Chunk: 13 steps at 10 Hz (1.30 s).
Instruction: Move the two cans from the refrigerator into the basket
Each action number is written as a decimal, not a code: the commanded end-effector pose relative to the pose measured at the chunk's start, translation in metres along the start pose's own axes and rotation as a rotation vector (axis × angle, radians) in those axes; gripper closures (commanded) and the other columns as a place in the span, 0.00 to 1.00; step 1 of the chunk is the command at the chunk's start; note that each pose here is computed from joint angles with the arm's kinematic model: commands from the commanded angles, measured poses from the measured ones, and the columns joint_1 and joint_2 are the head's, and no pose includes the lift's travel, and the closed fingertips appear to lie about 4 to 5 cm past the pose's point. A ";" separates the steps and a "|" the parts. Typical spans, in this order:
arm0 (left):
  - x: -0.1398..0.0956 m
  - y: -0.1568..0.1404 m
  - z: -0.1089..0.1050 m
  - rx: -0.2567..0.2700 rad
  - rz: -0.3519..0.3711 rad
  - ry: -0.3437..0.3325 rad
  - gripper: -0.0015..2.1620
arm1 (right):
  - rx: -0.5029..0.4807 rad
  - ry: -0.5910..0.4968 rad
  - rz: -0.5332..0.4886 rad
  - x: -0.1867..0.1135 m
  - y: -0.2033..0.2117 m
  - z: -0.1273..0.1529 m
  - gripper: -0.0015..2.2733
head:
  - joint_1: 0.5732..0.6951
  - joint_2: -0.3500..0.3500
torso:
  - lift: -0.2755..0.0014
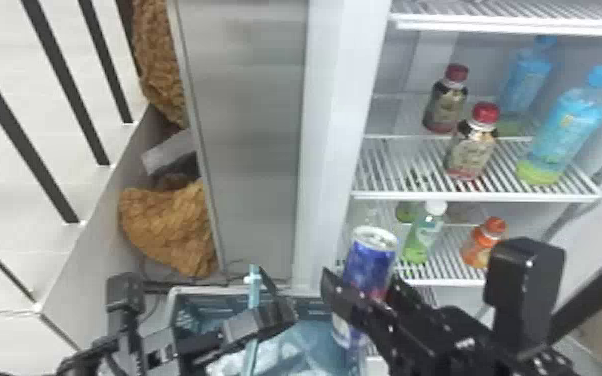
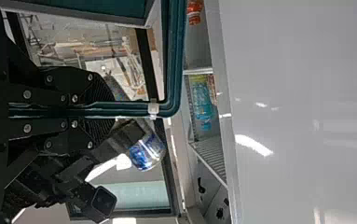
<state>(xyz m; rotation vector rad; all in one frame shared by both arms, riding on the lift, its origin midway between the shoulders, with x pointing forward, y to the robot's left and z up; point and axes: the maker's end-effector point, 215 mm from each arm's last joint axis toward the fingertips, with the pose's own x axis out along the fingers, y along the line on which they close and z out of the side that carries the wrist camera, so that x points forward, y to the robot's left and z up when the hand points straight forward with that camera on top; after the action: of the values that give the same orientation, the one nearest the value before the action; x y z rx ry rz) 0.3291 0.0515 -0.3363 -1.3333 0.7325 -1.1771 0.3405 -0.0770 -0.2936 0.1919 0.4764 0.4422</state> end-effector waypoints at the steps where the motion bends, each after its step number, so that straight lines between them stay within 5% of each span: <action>1: -0.001 0.000 0.000 -0.002 0.000 -0.003 0.55 | 0.010 0.054 0.014 -0.008 0.007 -0.020 0.51 | 1.00 0.43 | 0.88; 5: 0.000 0.000 -0.001 -0.004 -0.004 -0.002 0.55 | 0.033 0.118 0.028 -0.009 0.005 -0.046 0.07 | 1.00 0.45 | 0.88; 7: -0.001 0.000 -0.001 -0.005 -0.003 -0.004 0.55 | 0.038 0.078 -0.002 -0.011 -0.006 -0.034 0.05 | 1.00 0.44 | 0.88; 10: -0.001 0.001 -0.002 -0.007 -0.003 -0.006 0.55 | 0.033 -0.148 -0.126 -0.026 -0.062 0.013 0.05 | 1.00 0.38 | 0.88; 13: -0.002 0.001 -0.002 -0.009 -0.003 -0.008 0.55 | 0.032 -0.333 -0.191 -0.050 -0.098 0.034 0.05 | 1.00 0.23 | 0.88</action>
<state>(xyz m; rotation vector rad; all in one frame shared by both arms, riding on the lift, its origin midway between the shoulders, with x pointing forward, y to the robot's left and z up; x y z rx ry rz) 0.3265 0.0528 -0.3379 -1.3461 0.7306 -1.1709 0.3539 -0.1799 -0.2750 0.2448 0.2049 0.2318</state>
